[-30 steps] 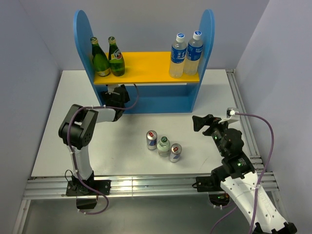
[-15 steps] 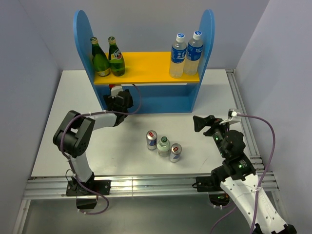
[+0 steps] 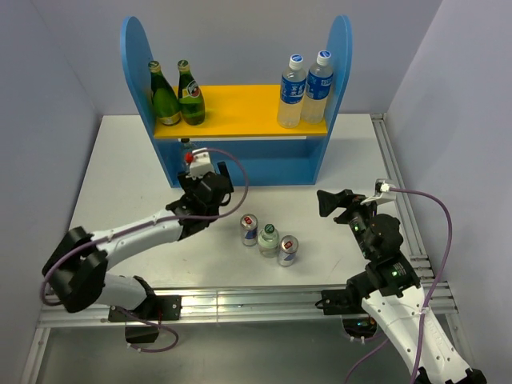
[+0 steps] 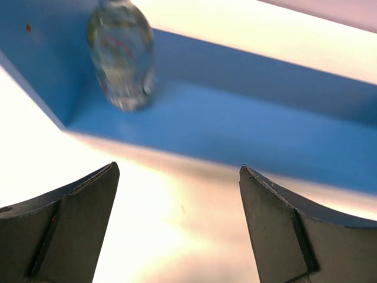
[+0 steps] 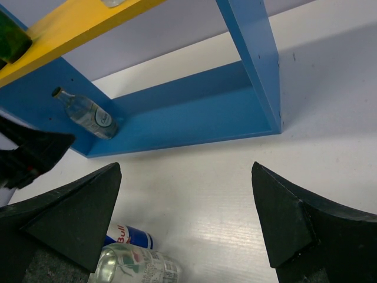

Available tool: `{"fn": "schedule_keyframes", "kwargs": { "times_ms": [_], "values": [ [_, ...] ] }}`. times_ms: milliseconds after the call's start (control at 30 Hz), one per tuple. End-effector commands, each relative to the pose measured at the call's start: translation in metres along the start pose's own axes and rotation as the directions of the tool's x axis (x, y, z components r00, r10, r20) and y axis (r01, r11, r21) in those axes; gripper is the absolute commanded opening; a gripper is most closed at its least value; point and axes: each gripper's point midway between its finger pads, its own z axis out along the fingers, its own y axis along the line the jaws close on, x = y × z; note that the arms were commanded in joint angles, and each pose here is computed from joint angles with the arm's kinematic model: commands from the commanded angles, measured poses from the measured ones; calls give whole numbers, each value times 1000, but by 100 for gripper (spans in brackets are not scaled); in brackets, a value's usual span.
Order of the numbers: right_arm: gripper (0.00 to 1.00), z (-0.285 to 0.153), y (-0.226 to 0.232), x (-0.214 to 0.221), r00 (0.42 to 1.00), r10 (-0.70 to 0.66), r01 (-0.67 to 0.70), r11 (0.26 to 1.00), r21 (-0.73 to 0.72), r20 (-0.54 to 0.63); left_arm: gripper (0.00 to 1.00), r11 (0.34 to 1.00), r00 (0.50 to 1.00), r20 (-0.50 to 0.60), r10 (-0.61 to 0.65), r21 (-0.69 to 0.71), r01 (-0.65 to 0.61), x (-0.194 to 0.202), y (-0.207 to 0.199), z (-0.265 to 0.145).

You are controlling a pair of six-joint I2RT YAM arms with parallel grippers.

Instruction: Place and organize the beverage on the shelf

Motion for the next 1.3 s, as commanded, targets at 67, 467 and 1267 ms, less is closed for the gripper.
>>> {"fn": "schedule_keyframes", "kwargs": {
  "times_ms": [67,467,1267],
  "values": [
    [98,-1,3,-4,1000,8,-8,1000,-15,22,88,1000,997,-71,20,-17,-22,19,18,-65],
    [98,4,4,-2,1000,9,-8,1000,-16,14,86,905,982,-189,28,423,55,96,-25,-209],
    [98,1,1,-3,1000,4,-4,1000,-1,19,84,807,995,14,103,583,-91,140,-142,-187]
  ]
}}
